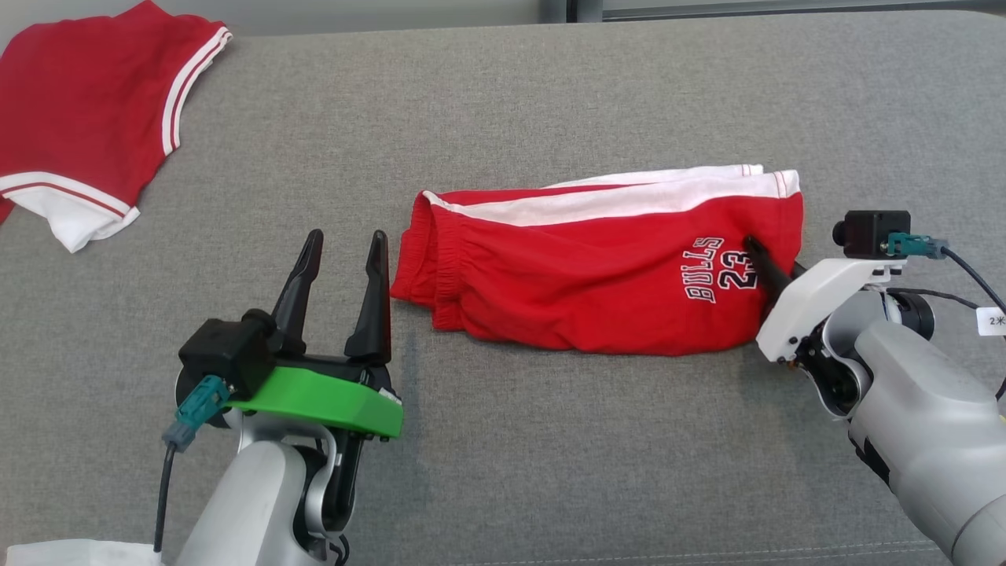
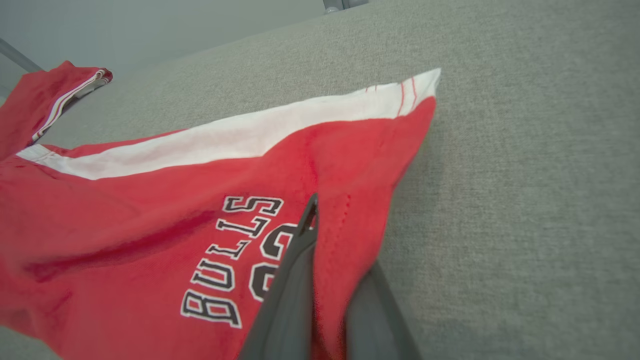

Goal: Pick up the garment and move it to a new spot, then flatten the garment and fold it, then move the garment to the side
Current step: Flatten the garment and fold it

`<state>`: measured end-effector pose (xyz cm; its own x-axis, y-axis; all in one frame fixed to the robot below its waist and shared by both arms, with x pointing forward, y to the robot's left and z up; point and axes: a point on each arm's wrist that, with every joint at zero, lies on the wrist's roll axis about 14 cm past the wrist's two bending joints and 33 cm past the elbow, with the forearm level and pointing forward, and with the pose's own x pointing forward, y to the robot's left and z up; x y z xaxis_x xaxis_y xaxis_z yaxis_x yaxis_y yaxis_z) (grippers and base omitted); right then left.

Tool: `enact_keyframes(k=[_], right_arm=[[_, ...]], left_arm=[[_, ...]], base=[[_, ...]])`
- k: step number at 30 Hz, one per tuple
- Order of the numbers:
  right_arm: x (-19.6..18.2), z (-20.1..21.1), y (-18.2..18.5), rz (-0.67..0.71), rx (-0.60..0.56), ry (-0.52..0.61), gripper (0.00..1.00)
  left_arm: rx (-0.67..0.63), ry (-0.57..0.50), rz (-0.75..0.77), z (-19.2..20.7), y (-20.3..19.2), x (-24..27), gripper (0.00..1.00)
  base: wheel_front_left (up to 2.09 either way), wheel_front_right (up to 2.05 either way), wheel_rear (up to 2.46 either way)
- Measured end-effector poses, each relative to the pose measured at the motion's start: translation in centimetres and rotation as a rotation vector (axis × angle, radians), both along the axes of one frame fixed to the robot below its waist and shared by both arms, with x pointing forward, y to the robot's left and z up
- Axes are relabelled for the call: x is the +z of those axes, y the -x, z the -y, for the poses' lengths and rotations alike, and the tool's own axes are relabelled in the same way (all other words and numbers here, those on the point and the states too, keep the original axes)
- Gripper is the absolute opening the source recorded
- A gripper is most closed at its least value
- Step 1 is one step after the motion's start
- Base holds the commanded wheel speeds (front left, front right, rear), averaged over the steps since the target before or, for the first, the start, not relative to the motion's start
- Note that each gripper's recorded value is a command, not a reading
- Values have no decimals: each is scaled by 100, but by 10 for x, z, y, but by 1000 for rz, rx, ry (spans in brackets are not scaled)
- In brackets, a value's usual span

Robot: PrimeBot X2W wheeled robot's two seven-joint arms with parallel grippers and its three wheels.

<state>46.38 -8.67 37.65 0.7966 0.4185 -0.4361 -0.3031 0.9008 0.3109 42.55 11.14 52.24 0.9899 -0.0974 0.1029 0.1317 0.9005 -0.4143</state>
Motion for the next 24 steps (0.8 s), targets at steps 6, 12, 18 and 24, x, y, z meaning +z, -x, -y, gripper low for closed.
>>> enact_keyframes(k=[6, 12, 18, 24], right_arm=[[0, 6, 4, 6, -16, 11, 100], [-2, 11, 8, 4, -33, 15, 100], [-4, 26, 9, 3, -69, 30, 100], [-9, 42, 6, -7, -92, 60, 100]], left_arm=[[-5, -8, 4, 1, 4, 1, 100], [-1, -6, -12, 1, 10, -4, 100], [-2, -5, -16, 1, 12, -5, 100], [-4, -4, -23, 2, 11, -8, 100]], base=[[0, 0, 0], [0, 0, 0], [0, 0, 0], [0, 0, 0]])
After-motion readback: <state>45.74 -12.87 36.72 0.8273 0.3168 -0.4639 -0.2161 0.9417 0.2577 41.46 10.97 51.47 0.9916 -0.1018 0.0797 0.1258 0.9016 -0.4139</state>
